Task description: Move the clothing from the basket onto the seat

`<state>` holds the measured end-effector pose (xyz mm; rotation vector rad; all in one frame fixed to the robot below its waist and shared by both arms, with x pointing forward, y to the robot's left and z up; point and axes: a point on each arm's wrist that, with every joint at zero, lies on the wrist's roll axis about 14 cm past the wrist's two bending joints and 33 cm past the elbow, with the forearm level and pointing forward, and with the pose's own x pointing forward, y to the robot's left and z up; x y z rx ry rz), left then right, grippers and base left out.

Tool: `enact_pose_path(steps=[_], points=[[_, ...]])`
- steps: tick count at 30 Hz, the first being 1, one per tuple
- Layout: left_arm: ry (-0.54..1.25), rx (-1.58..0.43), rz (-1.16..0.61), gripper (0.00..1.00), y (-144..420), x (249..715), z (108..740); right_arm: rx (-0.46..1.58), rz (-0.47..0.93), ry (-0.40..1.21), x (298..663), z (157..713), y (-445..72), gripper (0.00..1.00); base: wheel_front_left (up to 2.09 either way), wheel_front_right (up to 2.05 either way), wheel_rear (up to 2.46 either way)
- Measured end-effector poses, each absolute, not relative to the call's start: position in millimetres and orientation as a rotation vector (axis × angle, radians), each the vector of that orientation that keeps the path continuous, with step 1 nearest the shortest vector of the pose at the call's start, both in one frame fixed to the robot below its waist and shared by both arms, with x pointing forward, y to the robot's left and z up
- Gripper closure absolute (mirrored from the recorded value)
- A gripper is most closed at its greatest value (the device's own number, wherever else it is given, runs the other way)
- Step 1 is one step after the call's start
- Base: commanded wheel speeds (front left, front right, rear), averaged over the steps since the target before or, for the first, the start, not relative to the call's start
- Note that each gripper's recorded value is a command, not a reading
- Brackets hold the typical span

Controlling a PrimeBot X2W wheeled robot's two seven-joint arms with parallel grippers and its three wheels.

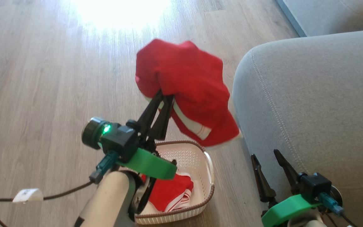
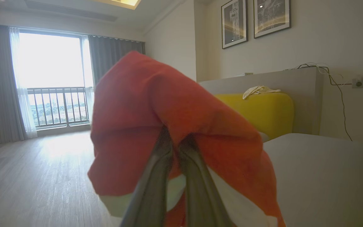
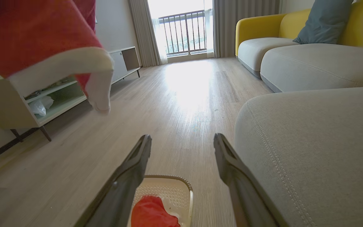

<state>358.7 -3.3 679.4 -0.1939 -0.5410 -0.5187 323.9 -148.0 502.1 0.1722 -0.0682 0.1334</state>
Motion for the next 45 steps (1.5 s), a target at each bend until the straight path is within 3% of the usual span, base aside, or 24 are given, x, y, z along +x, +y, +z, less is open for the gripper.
enact_pose_path(steps=[18, 30, 45], points=[[-0.500, -0.224, -0.497, 1.00, -1.0, 358.9, 668.9, 0.174, 0.143, -0.109, 324.3, 515.0, -145.7, 0.00, 0.00, 0.00, 0.00], [-0.487, -0.218, -0.493, 1.00, 0.8, 363.5, 664.1, 0.324, 0.432, -0.227, 303.0, 570.3, -91.2, 0.00, 0.00, 0.00, 0.00], [-0.456, -0.203, -0.563, 1.00, -16.0, 356.0, 653.0, 0.312, 0.476, -0.283, 304.2, 591.7, -91.6, 0.00, 0.00, 0.00, 0.00]])
